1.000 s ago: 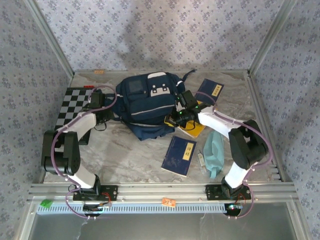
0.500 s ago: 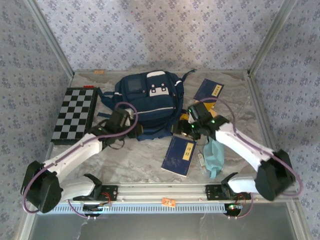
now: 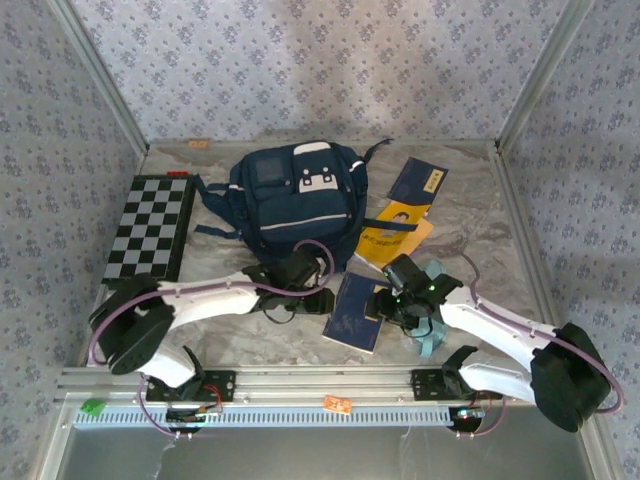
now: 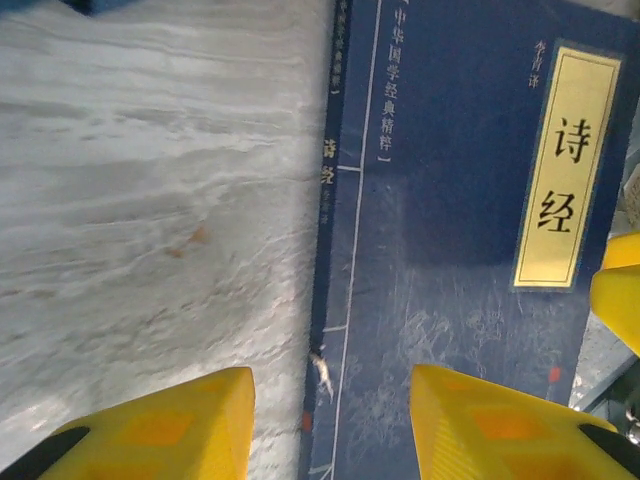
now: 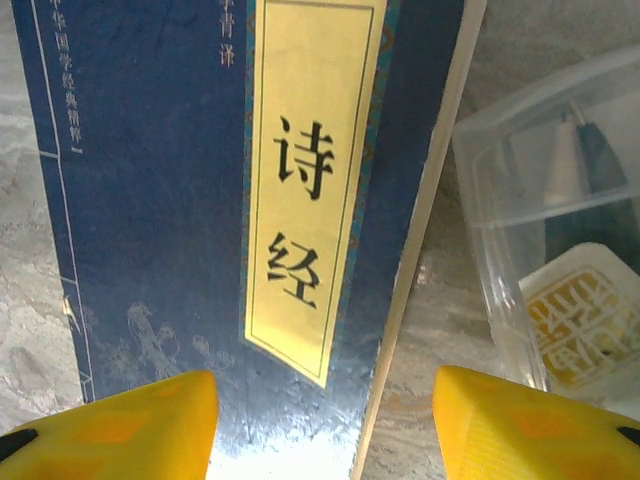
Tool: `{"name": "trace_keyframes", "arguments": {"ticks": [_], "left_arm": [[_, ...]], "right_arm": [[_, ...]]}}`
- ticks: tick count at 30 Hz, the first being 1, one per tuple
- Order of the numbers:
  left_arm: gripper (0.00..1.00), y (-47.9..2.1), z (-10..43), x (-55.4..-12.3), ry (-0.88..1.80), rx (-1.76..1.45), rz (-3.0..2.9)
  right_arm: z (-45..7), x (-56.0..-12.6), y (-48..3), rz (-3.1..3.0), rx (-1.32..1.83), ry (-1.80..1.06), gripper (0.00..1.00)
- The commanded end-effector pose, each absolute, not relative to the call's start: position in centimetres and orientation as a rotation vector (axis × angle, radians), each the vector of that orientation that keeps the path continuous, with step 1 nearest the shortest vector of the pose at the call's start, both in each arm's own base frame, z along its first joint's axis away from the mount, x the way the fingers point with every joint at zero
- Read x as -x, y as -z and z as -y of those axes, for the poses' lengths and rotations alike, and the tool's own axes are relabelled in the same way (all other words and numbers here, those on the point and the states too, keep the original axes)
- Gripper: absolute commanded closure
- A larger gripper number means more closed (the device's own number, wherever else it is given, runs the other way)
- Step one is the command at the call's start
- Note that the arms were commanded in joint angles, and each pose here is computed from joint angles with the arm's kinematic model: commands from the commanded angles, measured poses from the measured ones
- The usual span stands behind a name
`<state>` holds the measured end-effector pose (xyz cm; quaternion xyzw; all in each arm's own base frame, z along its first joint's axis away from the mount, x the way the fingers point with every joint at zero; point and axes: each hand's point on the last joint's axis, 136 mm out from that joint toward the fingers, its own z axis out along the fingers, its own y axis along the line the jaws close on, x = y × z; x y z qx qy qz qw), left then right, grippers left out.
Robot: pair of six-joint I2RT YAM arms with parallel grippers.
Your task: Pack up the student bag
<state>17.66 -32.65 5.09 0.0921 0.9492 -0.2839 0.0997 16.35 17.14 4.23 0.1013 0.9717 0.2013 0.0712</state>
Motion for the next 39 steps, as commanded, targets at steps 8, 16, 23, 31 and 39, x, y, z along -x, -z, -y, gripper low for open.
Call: {"name": "trace_keyframes", "arguments": {"ticks": [8, 16, 23, 31, 39], "left_arm": [[0.67, -2.7, 34.0, -18.3, 0.788, -0.243, -2.85], [0.75, -0.5, 31.7, -18.3, 0.601, -0.199, -2.912], [0.77, -0.2, 31.2, -18.1, 0.553, -0.23, -2.927], [0.8, 0.2, 30.8, -18.0, 0.546, -0.196, -2.933], [0.82, 0.7, 30.0, -17.9, 0.503, -0.169, -2.941]], "right_arm": [[-19.3, -16.6, -3.0, -2.931, -0.276, -0.711, 0.37], [-17.0, -15.7, -3.1, -2.963, -0.361, -0.526, 0.29], [-17.1, -14.9, -1.5, -2.995, -0.397, -0.463, 0.19], [-20.5, -16.7, -2.9, -2.947, -0.256, -0.626, 0.2], [-20.4, -16.8, -6.5, -2.858, -0.211, -0.722, 0.33]]}}
